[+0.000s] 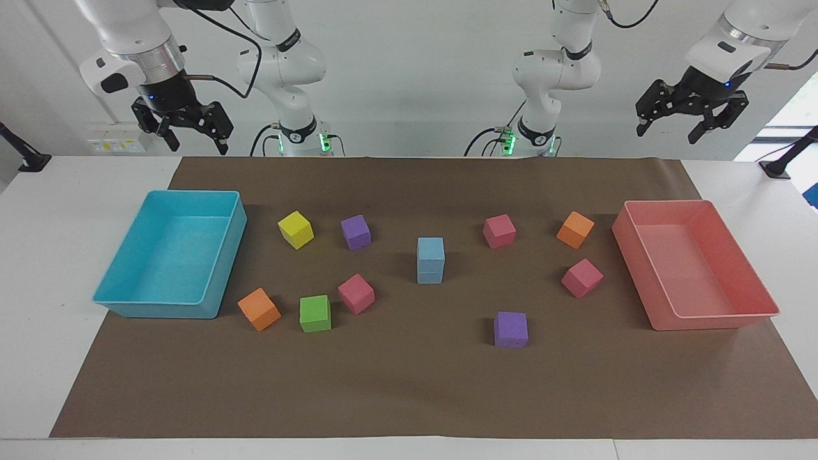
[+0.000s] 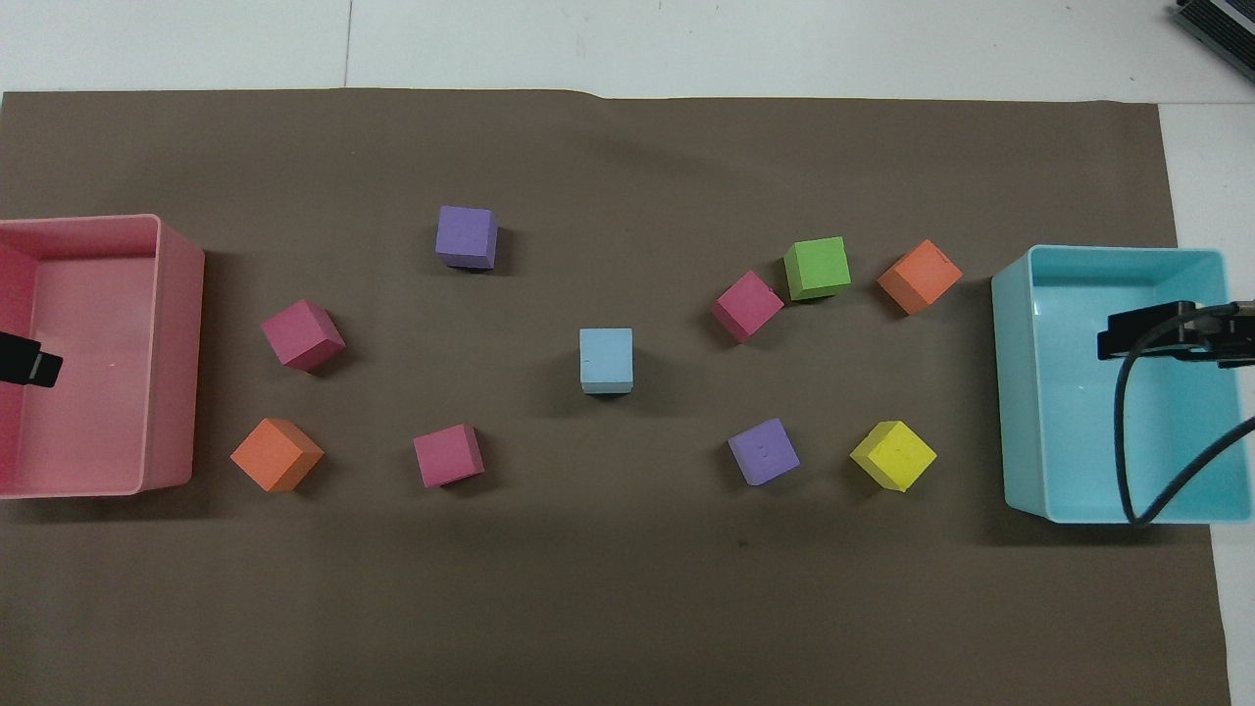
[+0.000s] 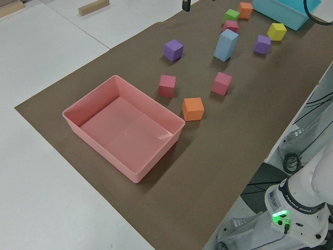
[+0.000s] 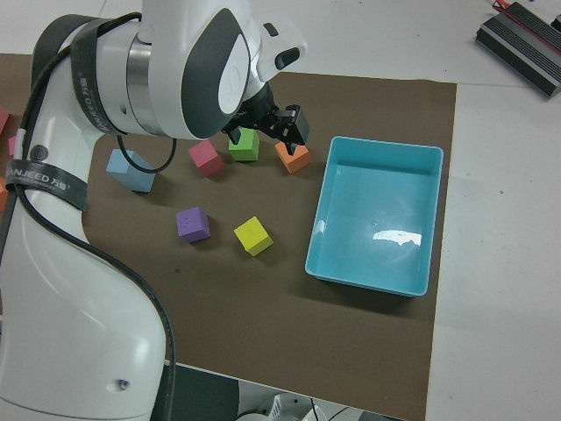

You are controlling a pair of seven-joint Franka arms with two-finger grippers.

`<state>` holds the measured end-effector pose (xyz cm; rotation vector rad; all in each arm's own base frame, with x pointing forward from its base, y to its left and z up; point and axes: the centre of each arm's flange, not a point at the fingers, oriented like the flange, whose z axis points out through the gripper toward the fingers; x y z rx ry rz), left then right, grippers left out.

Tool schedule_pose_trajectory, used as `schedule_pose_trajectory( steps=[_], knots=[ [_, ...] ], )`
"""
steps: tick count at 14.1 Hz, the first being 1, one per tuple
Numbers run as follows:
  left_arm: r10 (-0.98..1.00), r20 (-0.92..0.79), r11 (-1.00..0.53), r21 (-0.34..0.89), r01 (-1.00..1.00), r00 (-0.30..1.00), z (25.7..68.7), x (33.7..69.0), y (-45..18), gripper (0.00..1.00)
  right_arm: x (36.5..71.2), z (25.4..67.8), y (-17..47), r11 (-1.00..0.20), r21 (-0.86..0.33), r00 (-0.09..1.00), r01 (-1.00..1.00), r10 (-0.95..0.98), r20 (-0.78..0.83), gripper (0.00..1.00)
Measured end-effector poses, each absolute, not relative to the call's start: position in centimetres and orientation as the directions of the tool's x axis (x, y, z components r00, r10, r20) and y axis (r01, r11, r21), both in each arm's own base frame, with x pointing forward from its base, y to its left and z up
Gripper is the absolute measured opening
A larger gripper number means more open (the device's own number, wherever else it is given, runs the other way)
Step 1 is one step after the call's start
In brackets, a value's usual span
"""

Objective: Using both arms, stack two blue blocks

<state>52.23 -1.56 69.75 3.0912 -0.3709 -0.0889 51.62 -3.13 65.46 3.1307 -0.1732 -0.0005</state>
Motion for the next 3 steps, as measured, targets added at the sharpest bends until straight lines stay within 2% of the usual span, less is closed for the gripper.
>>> schedule_pose_trajectory(
  steps=[3],
  knots=[
    [-0.238, -0.053, -0.971, 0.034, -0.237, 0.970, 69.76, 52.22, -1.62, 1.00, 51.51, 65.79, -2.70, -0.996, 0.005, 0.996, -0.088, -0.088, 0.006, 1.00]
  ],
)
